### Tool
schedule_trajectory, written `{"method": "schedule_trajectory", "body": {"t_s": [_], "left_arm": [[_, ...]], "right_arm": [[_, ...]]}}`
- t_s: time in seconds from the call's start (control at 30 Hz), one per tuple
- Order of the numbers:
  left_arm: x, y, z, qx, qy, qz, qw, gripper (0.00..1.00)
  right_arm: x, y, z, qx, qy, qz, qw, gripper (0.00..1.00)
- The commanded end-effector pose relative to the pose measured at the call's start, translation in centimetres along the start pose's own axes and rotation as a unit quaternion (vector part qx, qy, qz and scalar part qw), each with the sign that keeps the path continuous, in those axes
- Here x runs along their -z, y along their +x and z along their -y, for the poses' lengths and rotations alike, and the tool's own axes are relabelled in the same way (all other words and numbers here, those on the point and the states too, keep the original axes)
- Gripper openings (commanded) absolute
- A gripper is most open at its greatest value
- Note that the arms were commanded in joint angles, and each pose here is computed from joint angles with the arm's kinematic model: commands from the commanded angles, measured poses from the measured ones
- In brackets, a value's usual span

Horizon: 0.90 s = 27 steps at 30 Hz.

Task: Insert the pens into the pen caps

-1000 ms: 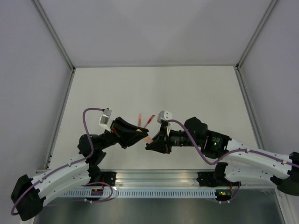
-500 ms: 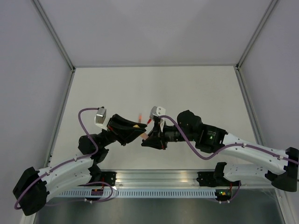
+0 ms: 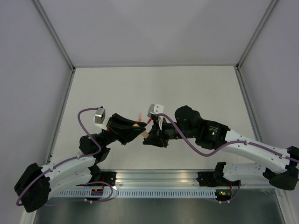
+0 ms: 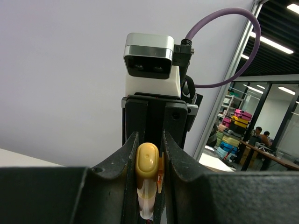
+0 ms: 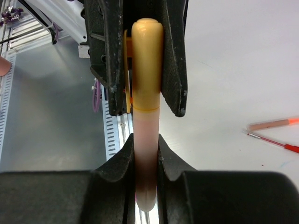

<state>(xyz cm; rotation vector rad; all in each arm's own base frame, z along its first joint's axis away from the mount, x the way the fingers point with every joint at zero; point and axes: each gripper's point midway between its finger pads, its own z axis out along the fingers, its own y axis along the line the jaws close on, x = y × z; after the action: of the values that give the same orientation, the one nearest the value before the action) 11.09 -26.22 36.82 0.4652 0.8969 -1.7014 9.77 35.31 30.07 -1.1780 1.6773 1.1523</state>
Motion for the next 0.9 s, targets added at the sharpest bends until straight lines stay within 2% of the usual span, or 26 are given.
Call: {"method": "schedule_trajectory", "body": {"t_s": [0.0,0.43,0.67,0.77,0.87], "left_arm": [[2.5,7.2,-1.8,0.081,-0.027,-0.132,0.988,0.02],[2.6,8.4,-2.7,0.071,-0.039,-0.148,0.986,0.02],[2.3,9.3,-2.5,0.07,-0.029,-0.155,0.985,0.02],[2.2,8.9,-2.5,0.069,-0.032,-0.147,0.986,0.02],[1.5,7.4,-2.4,0.062,-0.041,-0.126,0.989,0.02]], "right_arm": [[4.4,-15.3,-2.3,0.109,-0.002,0.24,0.965,0.0],[5.3,-20.2,-2.8,0.137,-0.018,0.283,0.949,0.0],[4.8,-21.7,-2.3,0.123,-0.032,0.292,0.948,0.0],[4.6,-21.3,-2.5,0.119,-0.04,0.284,0.951,0.0],[3.1,-18.1,-2.1,0.099,-0.055,0.23,0.967,0.0]]}}
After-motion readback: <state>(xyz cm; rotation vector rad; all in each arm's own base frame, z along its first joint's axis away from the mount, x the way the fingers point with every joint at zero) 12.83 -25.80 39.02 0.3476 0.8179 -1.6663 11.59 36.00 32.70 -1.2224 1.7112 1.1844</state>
